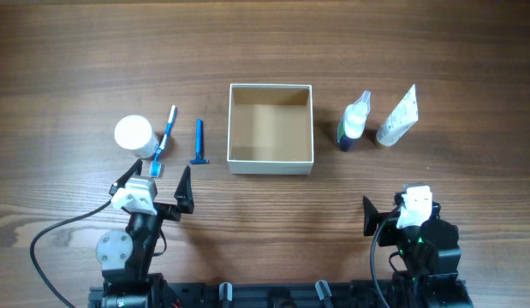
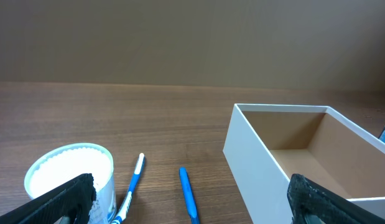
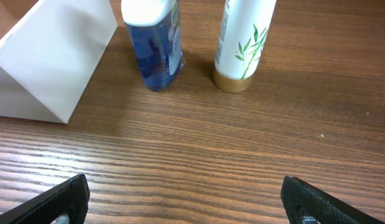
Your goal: Pack container
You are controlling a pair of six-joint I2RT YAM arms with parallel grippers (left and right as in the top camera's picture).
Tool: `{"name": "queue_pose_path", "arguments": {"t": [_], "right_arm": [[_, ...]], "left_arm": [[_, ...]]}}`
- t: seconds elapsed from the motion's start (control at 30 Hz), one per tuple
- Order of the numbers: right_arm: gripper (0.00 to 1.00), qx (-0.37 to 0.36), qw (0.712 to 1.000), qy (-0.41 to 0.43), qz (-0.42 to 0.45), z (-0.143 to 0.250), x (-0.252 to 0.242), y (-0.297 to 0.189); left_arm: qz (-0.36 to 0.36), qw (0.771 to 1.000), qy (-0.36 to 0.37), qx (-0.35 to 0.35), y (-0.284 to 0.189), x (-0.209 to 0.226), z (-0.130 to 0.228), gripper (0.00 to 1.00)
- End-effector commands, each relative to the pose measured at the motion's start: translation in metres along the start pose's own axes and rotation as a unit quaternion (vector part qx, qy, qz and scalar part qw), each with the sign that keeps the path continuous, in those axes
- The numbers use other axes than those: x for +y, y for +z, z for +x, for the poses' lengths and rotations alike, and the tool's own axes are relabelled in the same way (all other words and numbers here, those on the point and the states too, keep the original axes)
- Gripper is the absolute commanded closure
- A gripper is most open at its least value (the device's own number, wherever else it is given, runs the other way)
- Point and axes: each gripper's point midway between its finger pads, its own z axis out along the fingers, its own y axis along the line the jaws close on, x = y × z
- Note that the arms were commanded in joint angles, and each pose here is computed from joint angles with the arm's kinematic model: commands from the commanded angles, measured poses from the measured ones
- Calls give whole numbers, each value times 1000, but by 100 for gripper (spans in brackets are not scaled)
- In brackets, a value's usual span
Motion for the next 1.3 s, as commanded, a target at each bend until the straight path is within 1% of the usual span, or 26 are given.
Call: {"name": "queue_pose_path", "arguments": {"t": [0.0, 1.27], "right_arm": [[0, -6, 1000, -8, -6, 0, 2, 1], [0, -11, 1000, -10, -5, -2, 2, 1]], "left_arm": [[5, 1000, -5, 3, 1, -2, 3, 0], [5, 1000, -5, 3, 1, -2, 3, 0]]}}
